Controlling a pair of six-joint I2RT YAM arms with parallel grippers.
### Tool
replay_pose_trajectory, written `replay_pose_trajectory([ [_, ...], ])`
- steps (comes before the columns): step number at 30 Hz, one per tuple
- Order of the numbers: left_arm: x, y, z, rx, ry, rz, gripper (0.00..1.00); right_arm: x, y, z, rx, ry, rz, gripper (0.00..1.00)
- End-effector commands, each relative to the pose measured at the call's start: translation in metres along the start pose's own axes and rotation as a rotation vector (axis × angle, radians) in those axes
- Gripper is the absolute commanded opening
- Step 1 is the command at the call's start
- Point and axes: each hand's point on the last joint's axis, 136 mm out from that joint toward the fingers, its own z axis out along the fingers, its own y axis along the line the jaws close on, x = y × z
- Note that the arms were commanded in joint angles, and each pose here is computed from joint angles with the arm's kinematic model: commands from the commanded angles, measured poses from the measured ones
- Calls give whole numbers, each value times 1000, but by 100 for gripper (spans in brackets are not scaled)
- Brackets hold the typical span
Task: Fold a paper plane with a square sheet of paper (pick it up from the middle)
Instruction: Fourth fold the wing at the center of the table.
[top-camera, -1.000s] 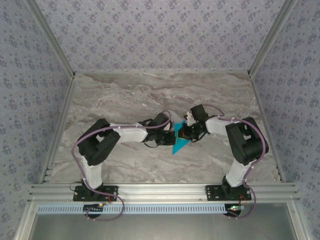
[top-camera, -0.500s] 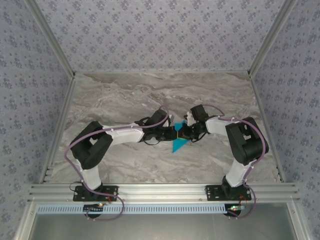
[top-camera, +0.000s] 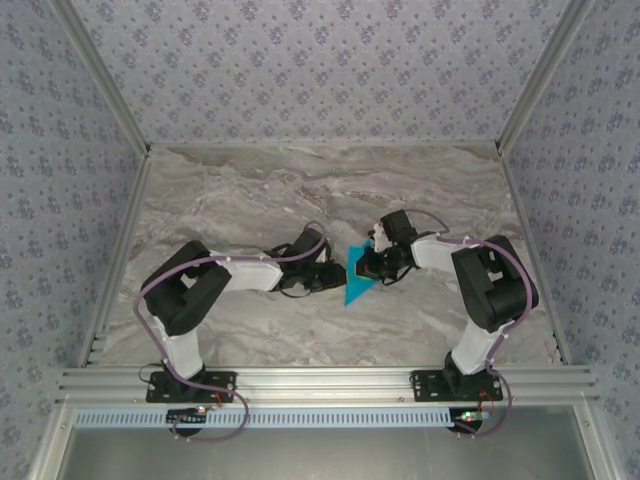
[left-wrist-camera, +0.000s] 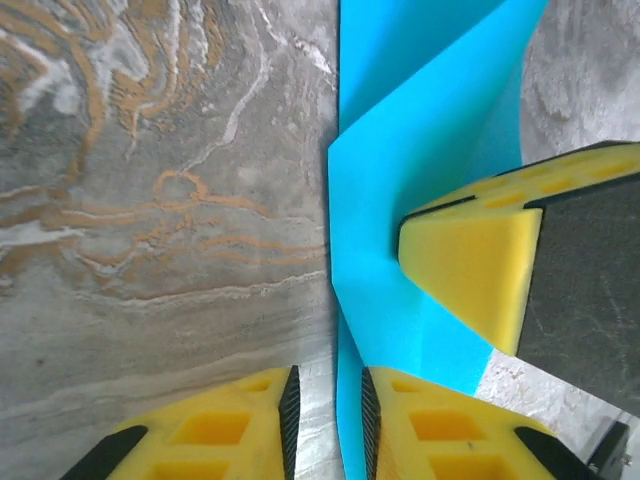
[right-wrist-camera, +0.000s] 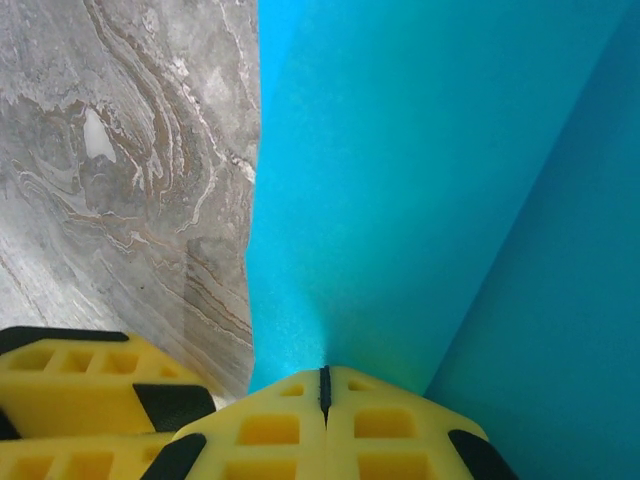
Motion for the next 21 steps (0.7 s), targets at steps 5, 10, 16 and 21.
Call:
replay_pose_trajectory([
  [5, -9, -24, -5, 120, -31, -36, 27, 13, -24, 3, 94, 14, 61, 7],
  [10, -9, -38, -10, 190, -35, -20, 22, 14, -25, 4, 96, 16, 66, 7],
  [16, 9, -45, -7, 212, 10, -6, 17, 12, -24, 4, 96, 13, 73, 7],
  [21, 21, -39, 0, 185, 42, -12, 15, 12, -25, 4, 100, 14, 78, 7],
])
